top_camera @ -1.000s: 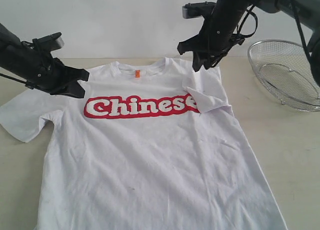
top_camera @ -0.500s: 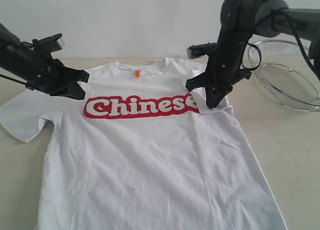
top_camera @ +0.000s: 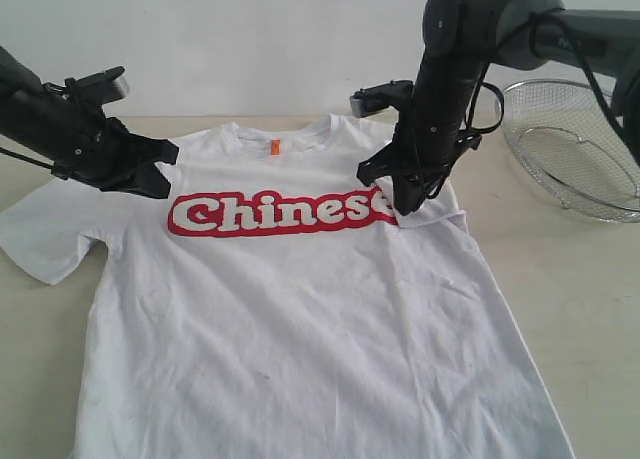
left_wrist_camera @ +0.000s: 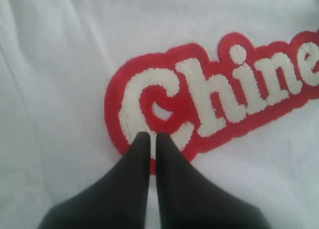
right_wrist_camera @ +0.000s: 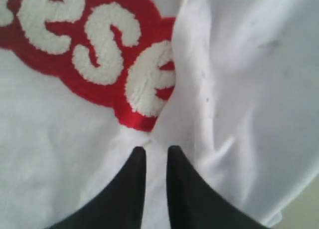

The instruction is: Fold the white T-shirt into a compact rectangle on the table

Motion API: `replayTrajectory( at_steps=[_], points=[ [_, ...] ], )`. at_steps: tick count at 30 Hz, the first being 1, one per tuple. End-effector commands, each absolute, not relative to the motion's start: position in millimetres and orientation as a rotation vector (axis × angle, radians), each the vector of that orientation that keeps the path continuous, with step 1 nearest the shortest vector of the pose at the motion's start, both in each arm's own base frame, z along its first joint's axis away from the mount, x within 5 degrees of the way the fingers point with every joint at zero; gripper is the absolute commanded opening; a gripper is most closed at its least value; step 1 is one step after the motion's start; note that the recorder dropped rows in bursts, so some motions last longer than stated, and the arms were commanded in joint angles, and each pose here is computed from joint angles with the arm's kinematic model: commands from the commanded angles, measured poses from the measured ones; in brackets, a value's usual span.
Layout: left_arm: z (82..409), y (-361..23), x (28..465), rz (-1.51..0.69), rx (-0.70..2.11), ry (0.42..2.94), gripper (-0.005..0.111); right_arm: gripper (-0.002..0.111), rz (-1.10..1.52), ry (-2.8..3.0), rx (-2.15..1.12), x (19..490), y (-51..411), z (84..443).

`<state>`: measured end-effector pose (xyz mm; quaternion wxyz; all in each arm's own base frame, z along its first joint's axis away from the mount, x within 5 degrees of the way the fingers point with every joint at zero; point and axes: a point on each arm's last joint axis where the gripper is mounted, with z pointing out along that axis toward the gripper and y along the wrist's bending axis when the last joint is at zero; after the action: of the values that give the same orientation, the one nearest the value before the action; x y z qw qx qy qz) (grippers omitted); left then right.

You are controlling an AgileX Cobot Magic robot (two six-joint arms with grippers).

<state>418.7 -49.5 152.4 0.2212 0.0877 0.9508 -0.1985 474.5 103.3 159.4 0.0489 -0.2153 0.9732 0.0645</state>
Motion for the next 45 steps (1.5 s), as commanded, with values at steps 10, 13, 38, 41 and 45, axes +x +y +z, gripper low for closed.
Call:
replayTrajectory(
  at_steps=[10, 13, 38, 41, 45],
  points=[
    [155.5, -51.8, 417.4, -0.55, 0.24, 2.622, 0.005, 0.044, 0.135, 2.961, -0.688, 478.2, 104.1, 146.1],
    [155.5, -51.9, 417.2, -0.552, 0.241, 2.623, 0.005, 0.044, 0.137, 2.979, -0.691, 478.8, 104.3, 136.1],
    [155.5, -51.7, 417.5, -0.548, 0.239, 2.621, 0.005, 0.0, 0.188, 2.958, -0.722, 474.6, 107.5, 155.1],
    [155.5, -51.7, 417.5, -0.548, 0.239, 2.621, 0.005, 0.0, 0.197, 2.947, -0.721, 474.2, 108.1, 160.1],
    [155.5, -51.7, 417.5, -0.548, 0.239, 2.621, 0.005, 0.0, 0.213, 2.943, -0.727, 473.8, 110.1, 160.1]
  ],
)
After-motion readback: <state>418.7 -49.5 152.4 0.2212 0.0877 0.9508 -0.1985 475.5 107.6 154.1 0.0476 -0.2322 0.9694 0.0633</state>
